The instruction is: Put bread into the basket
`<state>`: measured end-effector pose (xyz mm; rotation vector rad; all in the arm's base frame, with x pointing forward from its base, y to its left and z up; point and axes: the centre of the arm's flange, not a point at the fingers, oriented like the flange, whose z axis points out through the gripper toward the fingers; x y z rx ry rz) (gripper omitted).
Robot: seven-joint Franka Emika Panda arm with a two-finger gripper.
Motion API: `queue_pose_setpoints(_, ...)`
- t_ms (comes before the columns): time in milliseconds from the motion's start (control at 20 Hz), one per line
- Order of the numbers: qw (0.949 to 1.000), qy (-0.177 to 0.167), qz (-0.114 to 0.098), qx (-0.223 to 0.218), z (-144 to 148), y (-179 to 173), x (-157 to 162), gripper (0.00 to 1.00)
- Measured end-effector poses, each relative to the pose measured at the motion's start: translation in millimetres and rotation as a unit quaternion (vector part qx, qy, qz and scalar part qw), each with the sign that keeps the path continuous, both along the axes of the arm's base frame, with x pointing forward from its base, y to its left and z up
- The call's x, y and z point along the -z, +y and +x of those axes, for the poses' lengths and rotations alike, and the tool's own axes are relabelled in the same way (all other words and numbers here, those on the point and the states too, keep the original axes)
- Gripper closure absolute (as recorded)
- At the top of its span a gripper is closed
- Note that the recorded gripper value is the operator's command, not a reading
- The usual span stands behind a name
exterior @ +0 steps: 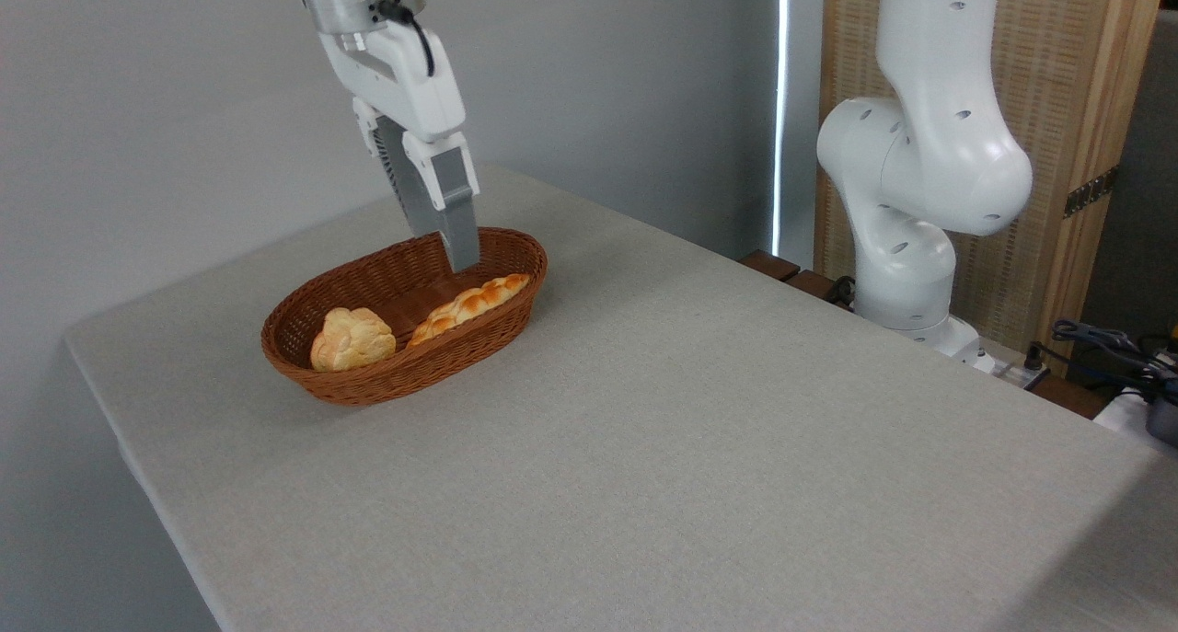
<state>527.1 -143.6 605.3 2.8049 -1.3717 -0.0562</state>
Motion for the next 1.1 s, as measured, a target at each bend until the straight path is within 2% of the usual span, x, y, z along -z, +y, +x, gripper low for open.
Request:
queue_pose_setpoints(100, 0.9999, -0.008, -0.003, -0.006, 8.1, 34.4, -10.8, 0.00)
queue_pose_setpoints(400, 0.9974, -0.025, -0.007, -0.068, 19.7, 105.6, -23.4, 0.00)
queue_pose_setpoints(700, 0.9974, -0.029, -0.008, -0.065, 21.1, 102.1, -23.7, 0.00)
queue_pose_setpoints(900, 0.9973, -0.026, -0.022, -0.065, 21.7, 97.3, -22.3, 0.00)
queue_pose_setpoints(1100, 0.9968, -0.025, -0.025, -0.072, 22.0, 96.7, -21.8, 0.00)
